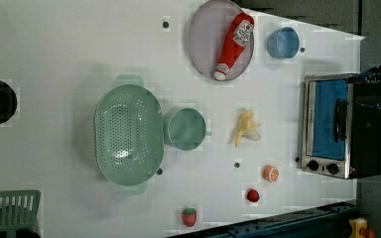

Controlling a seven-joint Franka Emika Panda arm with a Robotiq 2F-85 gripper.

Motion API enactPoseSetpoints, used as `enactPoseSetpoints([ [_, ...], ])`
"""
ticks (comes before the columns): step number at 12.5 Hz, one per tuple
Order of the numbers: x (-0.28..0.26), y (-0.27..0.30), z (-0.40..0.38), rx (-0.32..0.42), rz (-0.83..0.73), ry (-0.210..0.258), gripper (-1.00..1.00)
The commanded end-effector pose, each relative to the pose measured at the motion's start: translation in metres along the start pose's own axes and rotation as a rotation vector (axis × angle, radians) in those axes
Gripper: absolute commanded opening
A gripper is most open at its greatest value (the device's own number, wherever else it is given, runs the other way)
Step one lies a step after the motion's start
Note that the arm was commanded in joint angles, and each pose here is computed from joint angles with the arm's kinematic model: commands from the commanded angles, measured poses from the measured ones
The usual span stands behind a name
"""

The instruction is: Pick Banana and place it in mug.

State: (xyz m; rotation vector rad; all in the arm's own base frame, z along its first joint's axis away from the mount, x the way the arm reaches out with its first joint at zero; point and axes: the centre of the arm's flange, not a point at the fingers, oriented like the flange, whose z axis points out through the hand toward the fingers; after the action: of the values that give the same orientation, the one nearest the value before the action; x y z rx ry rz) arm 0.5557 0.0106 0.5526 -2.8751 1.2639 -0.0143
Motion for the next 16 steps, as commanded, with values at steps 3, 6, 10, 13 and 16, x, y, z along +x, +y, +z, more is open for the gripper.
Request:
enactPoseSetpoints([
  [3,-0.048,0.105,-0.062,-0.022,0.095,-0.008,0.99],
  [6,-0.045,0.100,-0.030,-0.046,0.092,-0.029,1.00],
  [10,-0.035,0.087,0.057,-0.040,-0.057,-0.026,1.00],
  [13,-0.029,0.080,0.134,-0.034,-0.261,-0.024,1.00],
  [16,-0.026,0.079,0.203,-0.048,-0.496,-0.051,1.00],
])
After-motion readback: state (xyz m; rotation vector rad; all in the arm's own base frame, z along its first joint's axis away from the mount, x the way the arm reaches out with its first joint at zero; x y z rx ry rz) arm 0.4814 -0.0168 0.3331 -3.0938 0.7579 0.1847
